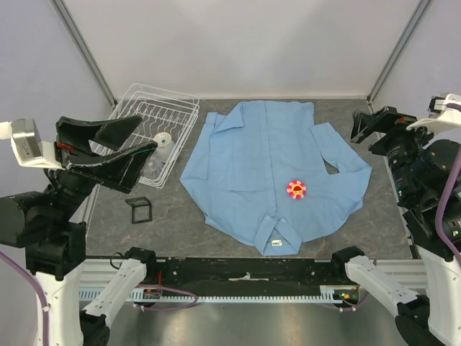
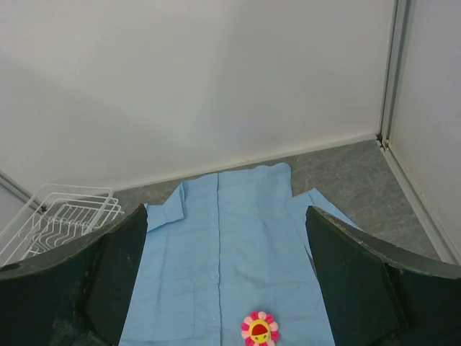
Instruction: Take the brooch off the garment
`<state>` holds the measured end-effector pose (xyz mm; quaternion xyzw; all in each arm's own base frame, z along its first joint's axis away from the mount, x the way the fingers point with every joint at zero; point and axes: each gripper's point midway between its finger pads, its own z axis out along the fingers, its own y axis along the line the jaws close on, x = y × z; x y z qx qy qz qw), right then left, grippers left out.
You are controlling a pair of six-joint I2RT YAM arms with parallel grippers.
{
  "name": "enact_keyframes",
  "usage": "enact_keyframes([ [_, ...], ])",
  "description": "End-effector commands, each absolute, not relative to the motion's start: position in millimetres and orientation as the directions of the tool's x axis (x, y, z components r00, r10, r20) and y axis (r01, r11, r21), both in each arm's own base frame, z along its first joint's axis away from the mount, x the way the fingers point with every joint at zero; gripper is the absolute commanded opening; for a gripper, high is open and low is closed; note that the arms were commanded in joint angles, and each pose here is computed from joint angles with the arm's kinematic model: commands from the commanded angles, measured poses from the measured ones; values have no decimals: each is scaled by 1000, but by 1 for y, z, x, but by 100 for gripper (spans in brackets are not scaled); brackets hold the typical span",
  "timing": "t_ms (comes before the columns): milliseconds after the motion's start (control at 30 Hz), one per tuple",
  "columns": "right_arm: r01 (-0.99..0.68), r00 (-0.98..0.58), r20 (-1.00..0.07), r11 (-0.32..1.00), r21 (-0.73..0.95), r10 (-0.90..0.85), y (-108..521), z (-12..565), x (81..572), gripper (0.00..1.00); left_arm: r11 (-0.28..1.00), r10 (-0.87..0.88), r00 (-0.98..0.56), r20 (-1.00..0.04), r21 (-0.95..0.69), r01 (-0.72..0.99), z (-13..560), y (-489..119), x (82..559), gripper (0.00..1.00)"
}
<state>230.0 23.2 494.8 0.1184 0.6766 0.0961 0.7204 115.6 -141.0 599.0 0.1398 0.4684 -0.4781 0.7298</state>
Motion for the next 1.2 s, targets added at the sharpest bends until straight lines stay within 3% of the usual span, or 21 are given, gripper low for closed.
enact_keyframes([
  [0, 67, -25, -961, 960, 273, 275, 26, 469, 246, 98, 479, -541, 10, -841, -298, 826, 579, -151, 135, 94],
  [133, 57, -134, -954, 963, 263, 268, 40, 430, 260, 98, 454, -497, -125, -859, -379, 806, 542, -164, 165, 92],
  [233, 143, -243, -929, 958, 251, 279, 41, 378, 280, 98, 419, -458, -287, -841, -489, 765, 499, -177, 194, 89],
  [400, 228, -530, -806, 960, 164, 264, 60, 245, 311, 98, 360, -368, -574, -732, -681, 638, 408, -207, 227, 82],
  [433, 222, -548, -794, 961, 166, 264, 66, 228, 322, 98, 361, -350, -602, -718, -696, 621, 395, -215, 230, 78],
  [600, 235, -678, -701, 969, 75, 219, 69, 128, 327, 98, 430, -195, -705, -682, -706, 563, 305, -279, 232, 78],
  [667, 221, -732, -653, 974, 44, 195, 73, 96, 328, 91, 462, -154, -722, -675, -695, 551, 278, -293, 233, 74],
  [833, 198, -780, -605, 980, 2, 159, 77, 60, 327, 65, 554, -41, -792, -610, -673, 490, 202, -330, 236, 46],
  [1167, 127, -771, -631, 992, -19, 86, 105, 50, 312, 60, 546, -16, -815, -580, -688, 479, 152, -355, 213, 45],
])
